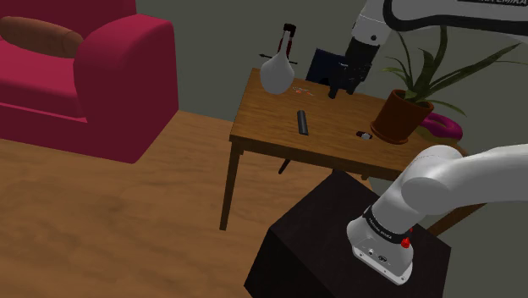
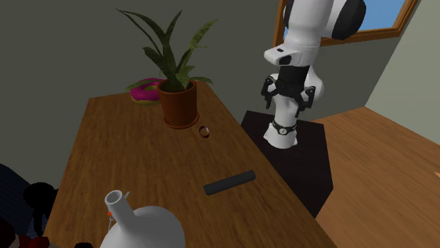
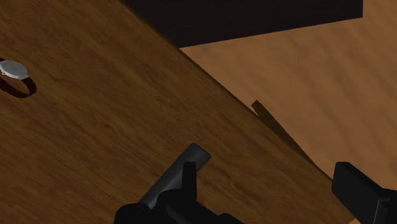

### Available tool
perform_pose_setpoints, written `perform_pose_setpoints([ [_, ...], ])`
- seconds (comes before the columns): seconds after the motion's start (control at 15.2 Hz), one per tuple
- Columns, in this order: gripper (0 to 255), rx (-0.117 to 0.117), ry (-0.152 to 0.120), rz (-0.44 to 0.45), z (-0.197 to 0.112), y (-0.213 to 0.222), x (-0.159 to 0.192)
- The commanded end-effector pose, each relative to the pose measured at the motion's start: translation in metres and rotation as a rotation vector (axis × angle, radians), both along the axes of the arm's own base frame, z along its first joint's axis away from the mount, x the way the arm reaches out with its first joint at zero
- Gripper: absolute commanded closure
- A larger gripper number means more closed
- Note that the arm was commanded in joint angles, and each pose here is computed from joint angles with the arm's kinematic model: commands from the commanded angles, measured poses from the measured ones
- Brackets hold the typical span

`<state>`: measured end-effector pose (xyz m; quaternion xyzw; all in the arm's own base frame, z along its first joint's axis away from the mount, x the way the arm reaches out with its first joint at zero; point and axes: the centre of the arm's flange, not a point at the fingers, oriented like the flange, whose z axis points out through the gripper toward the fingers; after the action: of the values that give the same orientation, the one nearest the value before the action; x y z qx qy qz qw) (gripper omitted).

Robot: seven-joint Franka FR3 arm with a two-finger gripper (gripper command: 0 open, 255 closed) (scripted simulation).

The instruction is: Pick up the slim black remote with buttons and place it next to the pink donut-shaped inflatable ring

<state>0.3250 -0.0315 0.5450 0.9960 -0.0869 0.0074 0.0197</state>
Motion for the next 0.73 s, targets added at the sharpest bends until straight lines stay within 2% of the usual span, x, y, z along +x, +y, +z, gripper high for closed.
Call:
perform_pose_setpoints([
  [0.0, 0, 0.000, 0.000, 0.000, 0.000, 0.000, 0.000],
  [0.66, 0, 0.089, 0.087, -0.331, -0.088, -0.067, 0.097],
])
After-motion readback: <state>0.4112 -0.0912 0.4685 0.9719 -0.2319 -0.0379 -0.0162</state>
